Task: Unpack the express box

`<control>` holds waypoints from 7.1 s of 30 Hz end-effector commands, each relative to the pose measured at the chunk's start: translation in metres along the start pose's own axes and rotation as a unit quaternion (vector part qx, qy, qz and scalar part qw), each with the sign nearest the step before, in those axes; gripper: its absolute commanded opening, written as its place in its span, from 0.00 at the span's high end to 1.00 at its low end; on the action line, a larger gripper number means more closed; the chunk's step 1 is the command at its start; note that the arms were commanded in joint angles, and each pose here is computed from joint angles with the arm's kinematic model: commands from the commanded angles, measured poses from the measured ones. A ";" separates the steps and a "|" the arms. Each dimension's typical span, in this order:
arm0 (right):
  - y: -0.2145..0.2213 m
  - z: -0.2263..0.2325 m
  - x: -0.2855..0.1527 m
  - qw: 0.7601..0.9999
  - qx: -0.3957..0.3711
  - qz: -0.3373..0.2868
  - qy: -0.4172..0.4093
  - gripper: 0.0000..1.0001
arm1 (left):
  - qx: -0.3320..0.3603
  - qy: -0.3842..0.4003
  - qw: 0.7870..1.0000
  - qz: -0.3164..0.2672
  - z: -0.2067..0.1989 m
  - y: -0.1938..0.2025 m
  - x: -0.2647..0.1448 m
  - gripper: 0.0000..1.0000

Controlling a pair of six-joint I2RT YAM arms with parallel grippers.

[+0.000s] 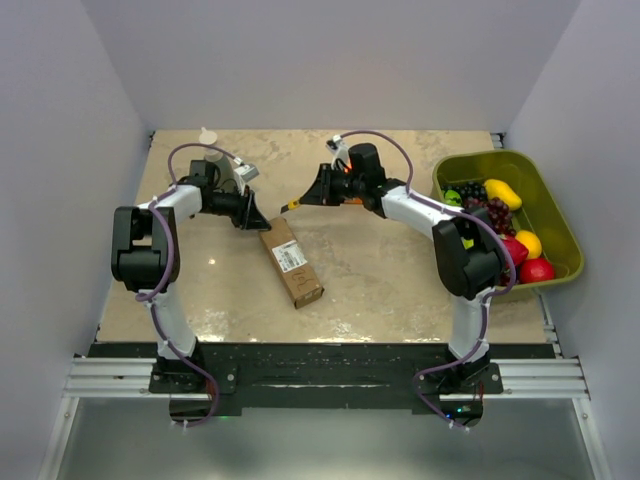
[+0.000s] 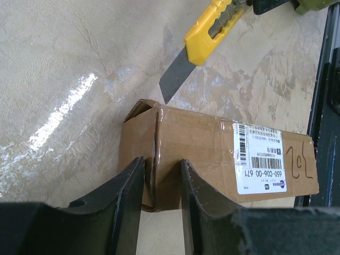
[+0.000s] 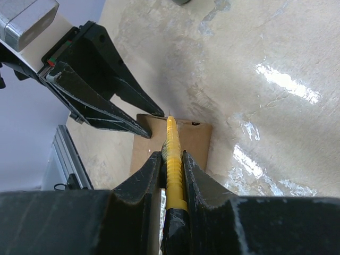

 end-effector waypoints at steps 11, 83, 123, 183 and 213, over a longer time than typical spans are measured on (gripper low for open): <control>-0.006 0.012 -0.006 1.000 -0.027 -0.009 0.012 1.00 | -0.061 -0.053 0.991 0.104 0.015 0.065 0.012 1.00; -0.006 0.020 0.000 0.996 -0.073 -0.013 0.049 1.00 | -0.077 -0.054 0.990 0.106 0.014 0.075 0.014 1.00; -0.004 0.023 0.003 0.994 -0.091 -0.012 0.060 1.00 | -0.086 -0.056 0.990 0.101 0.015 0.076 0.016 1.00; 0.061 0.032 -0.041 0.989 -0.097 0.078 0.084 1.00 | -0.169 -0.094 0.979 0.059 0.035 0.066 0.029 1.00; -0.035 -0.005 -0.133 0.973 -0.126 -0.054 0.186 1.00 | -0.230 -0.314 0.920 0.053 -0.051 -0.017 -0.021 0.00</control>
Point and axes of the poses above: each gripper's point midway between its finger pads, its own x axis out along the fingers, its own z axis along the line the jaws close on, y = z × x, the point moved 4 cm from there along -x, back along the fingers
